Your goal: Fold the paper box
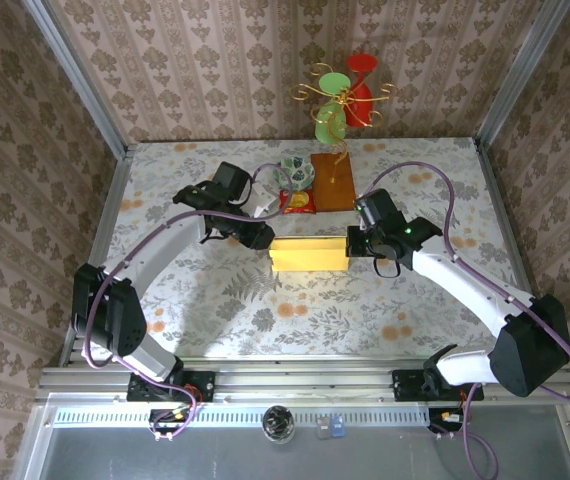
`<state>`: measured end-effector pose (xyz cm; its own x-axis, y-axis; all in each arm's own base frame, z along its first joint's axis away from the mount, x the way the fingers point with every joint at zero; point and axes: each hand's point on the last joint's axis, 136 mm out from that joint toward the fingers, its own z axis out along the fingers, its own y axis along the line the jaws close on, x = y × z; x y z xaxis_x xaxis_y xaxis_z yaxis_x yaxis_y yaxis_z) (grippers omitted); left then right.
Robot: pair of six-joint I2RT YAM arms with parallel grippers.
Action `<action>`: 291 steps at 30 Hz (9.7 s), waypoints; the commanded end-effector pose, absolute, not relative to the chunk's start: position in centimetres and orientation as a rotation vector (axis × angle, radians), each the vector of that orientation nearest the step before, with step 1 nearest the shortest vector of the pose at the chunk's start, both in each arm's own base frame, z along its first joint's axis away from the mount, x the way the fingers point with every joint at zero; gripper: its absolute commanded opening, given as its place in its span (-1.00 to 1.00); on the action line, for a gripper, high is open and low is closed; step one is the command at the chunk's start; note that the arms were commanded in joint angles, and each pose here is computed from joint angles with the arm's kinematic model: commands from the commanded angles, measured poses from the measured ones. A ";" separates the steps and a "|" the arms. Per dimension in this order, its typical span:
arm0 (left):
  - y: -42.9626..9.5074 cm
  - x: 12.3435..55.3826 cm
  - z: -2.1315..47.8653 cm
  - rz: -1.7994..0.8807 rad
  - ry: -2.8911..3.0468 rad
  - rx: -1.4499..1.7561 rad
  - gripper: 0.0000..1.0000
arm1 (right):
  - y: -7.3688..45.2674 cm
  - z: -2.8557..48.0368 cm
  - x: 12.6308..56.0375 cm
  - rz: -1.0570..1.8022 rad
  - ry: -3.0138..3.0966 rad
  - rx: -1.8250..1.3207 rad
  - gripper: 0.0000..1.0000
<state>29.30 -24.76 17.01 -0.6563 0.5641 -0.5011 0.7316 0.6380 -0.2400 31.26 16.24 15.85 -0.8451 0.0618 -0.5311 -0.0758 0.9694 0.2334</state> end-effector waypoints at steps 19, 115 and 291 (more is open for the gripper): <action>-25.6 29.7 17.3 -0.600 2.482 1.058 -0.76 | 16.1 15.6 30.9 0.339 2.588 0.014 -1.00; -25.3 26.2 12.7 -0.712 2.731 0.561 -1.00 | 16.6 15.9 29.8 0.402 2.571 0.113 -0.66; -22.9 27.2 15.0 -1.080 2.517 -0.058 -0.21 | 17.5 6.0 32.6 1.162 2.465 1.129 0.35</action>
